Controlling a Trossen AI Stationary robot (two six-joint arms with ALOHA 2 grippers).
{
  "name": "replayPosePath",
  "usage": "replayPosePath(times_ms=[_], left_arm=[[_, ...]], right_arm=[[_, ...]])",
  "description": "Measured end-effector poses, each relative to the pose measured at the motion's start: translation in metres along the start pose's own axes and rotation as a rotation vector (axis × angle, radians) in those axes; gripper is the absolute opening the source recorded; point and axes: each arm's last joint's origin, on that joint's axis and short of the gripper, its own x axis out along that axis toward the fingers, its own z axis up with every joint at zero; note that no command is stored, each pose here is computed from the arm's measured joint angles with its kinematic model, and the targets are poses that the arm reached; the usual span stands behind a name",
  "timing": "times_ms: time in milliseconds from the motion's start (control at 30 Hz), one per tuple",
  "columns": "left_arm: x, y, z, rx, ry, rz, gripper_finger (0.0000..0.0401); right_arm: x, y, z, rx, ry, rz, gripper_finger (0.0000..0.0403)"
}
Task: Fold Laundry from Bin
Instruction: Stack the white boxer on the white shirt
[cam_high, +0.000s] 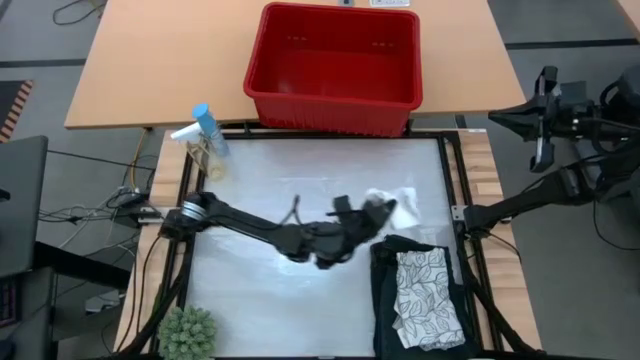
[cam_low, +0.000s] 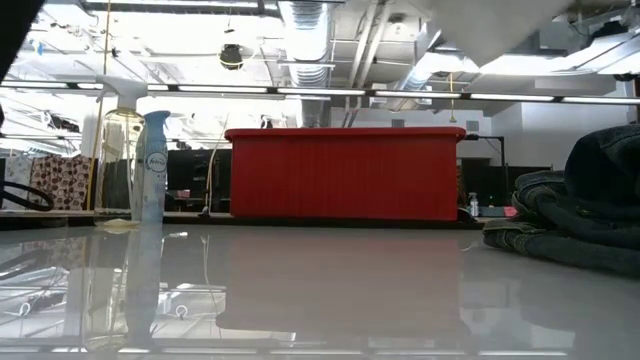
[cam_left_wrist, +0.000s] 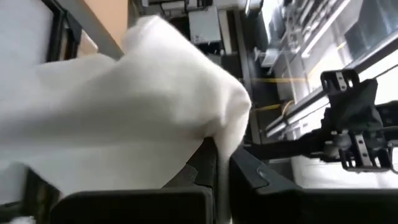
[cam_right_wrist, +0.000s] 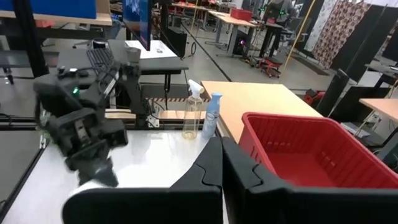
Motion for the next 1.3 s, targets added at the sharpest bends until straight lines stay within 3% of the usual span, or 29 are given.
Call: replayPosePath(times_ms=[167,333,600,767,867,967,1100,1300], left_arm=[[0.027,0.013,-0.039,-0.056,-0.061,-0.028,0.0000],[0.033,0.061,-0.054,-0.178,-0.070,-0.063,0.0000],[0.028,0.086,-0.073,-0.079,0.229,0.084,0.0000],[0.025,0.085,-0.078,-0.098,0.371,0.078,0.0000],[0.027,0.086,-0.076,-0.177,0.341,0.083,0.0000],[0.036,0.074,-0.068,-0.202,0.287,-0.038,0.0000],[0.047,0.050,-0.057,-0.124,0.272,-0.116,0.0000],[0.032,0.054,-0.072,-0.059,0.390,-0.072,0.0000]], right_arm=[[-0.019,-0.004,-0.006,-0.026,-0.025,0.000,0.0020],[-0.041,-0.009,-0.013,-0.034,-0.074,0.032,0.0020],[-0.081,-0.018,-0.028,-0.009,-0.162,0.051,0.0021],[-0.094,-0.021,-0.034,0.024,-0.195,0.049,0.0021],[-0.095,-0.021,-0.035,0.028,-0.198,0.049,0.0021],[-0.094,-0.021,-0.036,0.025,-0.184,0.050,0.0021],[-0.093,-0.021,-0.037,0.022,-0.171,0.052,0.0021],[-0.091,-0.020,-0.038,0.022,-0.153,0.050,0.0021]])
